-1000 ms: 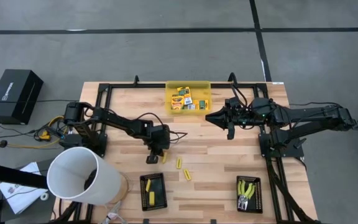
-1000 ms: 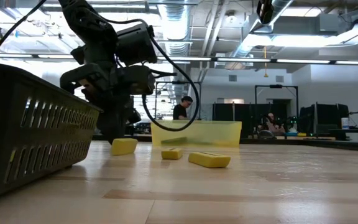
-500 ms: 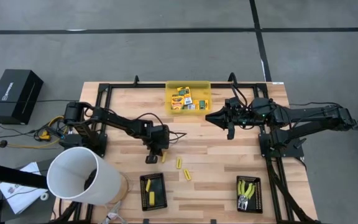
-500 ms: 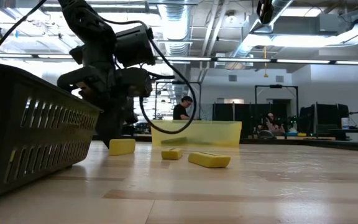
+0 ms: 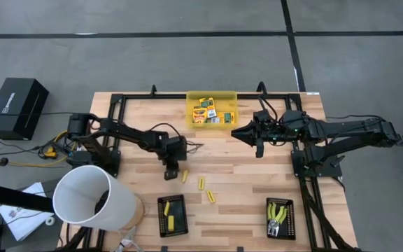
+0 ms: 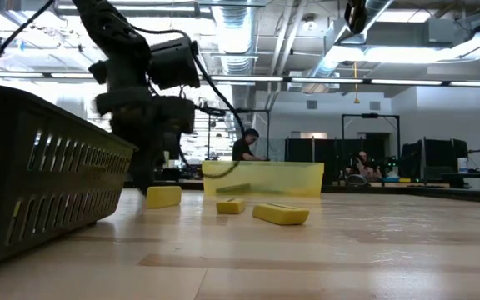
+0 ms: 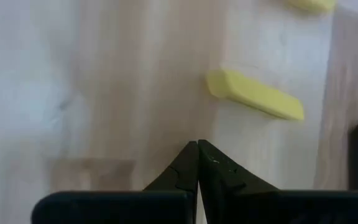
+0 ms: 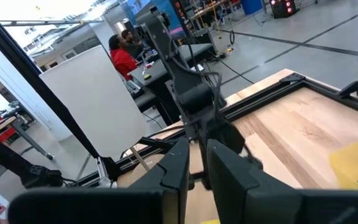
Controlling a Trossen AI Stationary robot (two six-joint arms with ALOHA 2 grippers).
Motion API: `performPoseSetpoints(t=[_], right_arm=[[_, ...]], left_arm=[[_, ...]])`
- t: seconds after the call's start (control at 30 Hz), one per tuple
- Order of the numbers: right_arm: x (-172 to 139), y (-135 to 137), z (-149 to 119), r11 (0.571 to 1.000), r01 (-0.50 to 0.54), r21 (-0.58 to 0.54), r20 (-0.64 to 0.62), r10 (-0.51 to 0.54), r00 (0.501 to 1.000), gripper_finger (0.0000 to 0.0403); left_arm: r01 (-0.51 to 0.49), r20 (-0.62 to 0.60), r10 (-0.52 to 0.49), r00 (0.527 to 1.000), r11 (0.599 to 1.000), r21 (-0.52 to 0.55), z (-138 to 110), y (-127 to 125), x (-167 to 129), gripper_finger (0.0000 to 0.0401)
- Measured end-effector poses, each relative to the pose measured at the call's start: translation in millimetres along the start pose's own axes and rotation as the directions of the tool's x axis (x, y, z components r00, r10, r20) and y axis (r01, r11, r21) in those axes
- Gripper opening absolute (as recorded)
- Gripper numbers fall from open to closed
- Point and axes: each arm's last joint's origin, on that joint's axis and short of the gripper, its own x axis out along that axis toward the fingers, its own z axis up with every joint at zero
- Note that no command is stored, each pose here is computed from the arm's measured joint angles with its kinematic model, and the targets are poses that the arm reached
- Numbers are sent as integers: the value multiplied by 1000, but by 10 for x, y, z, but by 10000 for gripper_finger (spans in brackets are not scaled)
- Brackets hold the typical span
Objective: Pick & Place School Supplies
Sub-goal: Put the yellow eraser into the left black bin
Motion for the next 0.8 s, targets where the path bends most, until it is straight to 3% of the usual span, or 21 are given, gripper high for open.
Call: performPoseSetpoints(t=[0.17, 0.27, 0.4, 0.53, 0.63, 0.8], right_arm=[[2, -14, -5, 1000, 9, -4, -8, -9, 1000, 52], [2, -28, 0, 1000, 16, -3, -6, -16, 1000, 52], [3, -48, 10, 1000, 25, -5, -2, -25, 1000, 52], [4, -56, 14, 999, 29, -15, 0, -29, 1000, 52], [4, -62, 18, 999, 32, -27, 2, -32, 999, 52], [4, -61, 17, 999, 27, -35, -1, -27, 1000, 52]], left_arm=[[48, 132, -19, 991, 975, -215, 89, -51, -289, 9], [103, 198, -33, 980, 928, -357, 108, -93, -469, 35], [186, 279, -52, 959, 857, -481, 122, -182, -669, 96], [216, 306, -48, 951, 809, -547, 108, -258, -744, 169], [212, 296, -44, 954, 798, -565, 101, -295, -712, 209], [180, 238, -41, 970, 781, -598, 100, -289, -544, 231]])
